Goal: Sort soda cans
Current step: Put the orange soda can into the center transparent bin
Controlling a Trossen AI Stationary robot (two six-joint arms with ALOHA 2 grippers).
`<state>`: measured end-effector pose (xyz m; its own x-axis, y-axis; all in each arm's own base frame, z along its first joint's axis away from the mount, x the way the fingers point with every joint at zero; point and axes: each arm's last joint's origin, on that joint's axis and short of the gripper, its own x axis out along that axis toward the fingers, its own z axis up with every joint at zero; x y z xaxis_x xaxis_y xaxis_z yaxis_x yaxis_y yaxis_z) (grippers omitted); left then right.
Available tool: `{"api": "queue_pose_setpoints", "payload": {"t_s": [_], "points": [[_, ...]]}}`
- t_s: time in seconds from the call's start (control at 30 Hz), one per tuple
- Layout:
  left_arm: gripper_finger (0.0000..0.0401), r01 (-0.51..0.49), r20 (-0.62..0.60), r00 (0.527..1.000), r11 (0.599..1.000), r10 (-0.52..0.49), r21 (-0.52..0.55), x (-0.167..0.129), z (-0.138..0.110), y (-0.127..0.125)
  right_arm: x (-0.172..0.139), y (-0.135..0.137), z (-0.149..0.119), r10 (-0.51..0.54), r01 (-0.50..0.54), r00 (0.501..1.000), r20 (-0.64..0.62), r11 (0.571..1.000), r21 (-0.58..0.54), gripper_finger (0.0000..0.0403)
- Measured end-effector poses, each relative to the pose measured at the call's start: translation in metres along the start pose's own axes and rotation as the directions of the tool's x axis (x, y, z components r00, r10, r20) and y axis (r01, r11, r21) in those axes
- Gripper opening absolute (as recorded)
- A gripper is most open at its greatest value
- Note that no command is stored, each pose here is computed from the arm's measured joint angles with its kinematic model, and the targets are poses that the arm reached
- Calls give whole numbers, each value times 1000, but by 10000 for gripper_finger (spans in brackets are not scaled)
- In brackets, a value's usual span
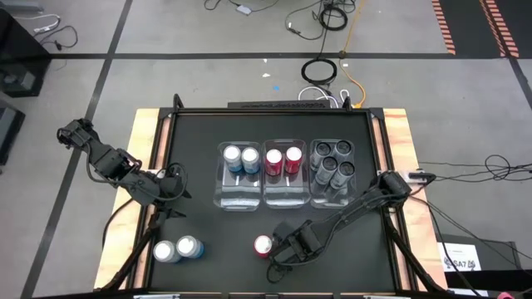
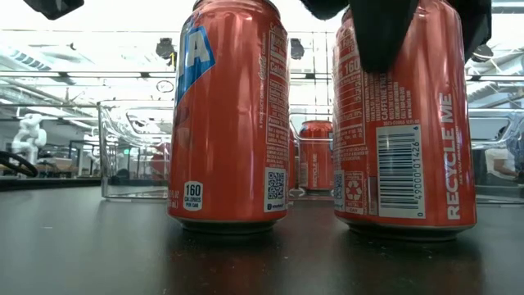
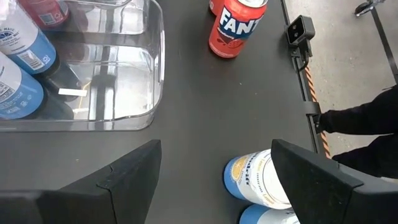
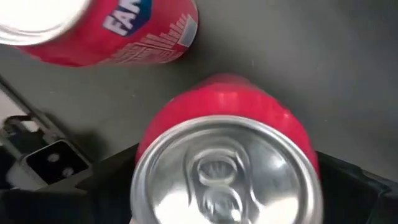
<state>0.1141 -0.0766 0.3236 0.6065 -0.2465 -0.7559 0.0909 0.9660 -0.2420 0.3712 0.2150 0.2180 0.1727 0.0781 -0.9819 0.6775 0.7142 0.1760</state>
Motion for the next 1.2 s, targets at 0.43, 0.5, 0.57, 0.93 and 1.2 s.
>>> {"api": "queue_pose_setpoints", "payload": {"t_s": [0.43,0.5,0.57,0.93,1.2], "points": [[314,0,0,1000,1000,0,23,0,0,0,0,0,1,7,-8,1000,-8,1000,-16,287],[314,0,0,1000,1000,0,23,0,0,0,-7,-1,0,17,-17,1000,-16,1000,-4,287],[314,0,0,1000,1000,0,23,0,0,0,-23,-6,-1,19,-19,1000,-9,1000,15,287],[314,4,21,1000,1000,-5,14,0,2,-1,-148,-63,10,67,-141,915,398,977,160,287],[314,16,47,999,1000,-17,9,0,4,-2,-137,-107,87,-126,40,933,338,967,250,289]]}}
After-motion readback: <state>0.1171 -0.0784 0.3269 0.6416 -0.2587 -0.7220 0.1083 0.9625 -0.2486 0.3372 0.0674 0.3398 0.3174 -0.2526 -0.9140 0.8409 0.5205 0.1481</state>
